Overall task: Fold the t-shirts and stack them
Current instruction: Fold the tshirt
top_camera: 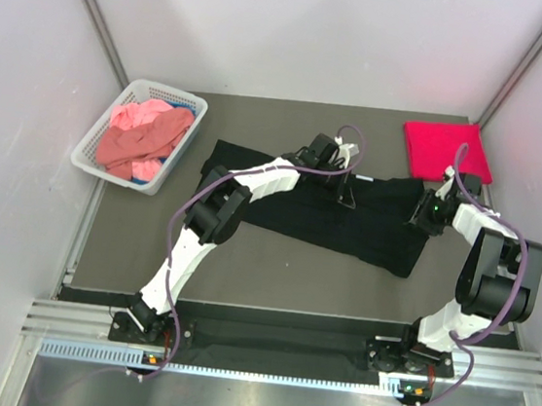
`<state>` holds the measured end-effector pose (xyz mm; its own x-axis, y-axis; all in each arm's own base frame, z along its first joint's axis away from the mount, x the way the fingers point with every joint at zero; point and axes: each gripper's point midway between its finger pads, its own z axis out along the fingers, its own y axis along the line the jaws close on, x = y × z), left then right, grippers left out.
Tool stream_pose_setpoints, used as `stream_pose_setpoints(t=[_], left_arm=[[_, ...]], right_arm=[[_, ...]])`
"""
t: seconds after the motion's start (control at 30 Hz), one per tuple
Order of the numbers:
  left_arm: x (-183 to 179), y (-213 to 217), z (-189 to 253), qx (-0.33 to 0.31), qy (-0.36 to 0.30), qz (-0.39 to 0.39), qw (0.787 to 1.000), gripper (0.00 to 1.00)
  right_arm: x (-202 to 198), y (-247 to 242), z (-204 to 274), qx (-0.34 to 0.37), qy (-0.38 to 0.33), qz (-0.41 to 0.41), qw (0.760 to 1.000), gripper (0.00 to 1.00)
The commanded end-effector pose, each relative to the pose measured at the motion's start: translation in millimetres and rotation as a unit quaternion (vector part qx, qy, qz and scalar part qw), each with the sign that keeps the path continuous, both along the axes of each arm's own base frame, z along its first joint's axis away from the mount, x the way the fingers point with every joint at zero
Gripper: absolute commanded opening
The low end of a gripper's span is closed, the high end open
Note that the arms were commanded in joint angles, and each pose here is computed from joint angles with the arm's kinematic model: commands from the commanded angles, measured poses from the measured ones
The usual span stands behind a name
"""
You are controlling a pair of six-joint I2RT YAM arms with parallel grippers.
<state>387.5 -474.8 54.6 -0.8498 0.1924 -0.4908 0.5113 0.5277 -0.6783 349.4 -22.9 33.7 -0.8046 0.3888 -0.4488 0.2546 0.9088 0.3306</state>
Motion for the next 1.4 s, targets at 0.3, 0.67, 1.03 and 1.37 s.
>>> stream_pose_setpoints(t=[0.3,0.67,1.03,1.37], left_arm=[[11,-7,49,-0.04,-0.049,0.012,0.998,0.0],[21,4,67,-0.03,-0.063,0.067,0.995,0.0],[21,6,65,-0.028,-0.06,0.082,0.994,0.0],[18,7,39,-0.014,-0.037,0.079,0.996,0.0]], right_arm=[[18,-4,6,-0.002,-0.041,0.004,0.999,0.0],[22,0,37,-0.003,-0.083,0.015,0.996,0.0],[24,-1,46,-0.011,-0.095,0.011,0.995,0.01],[24,10,17,0.019,-0.07,0.03,0.997,0.31]])
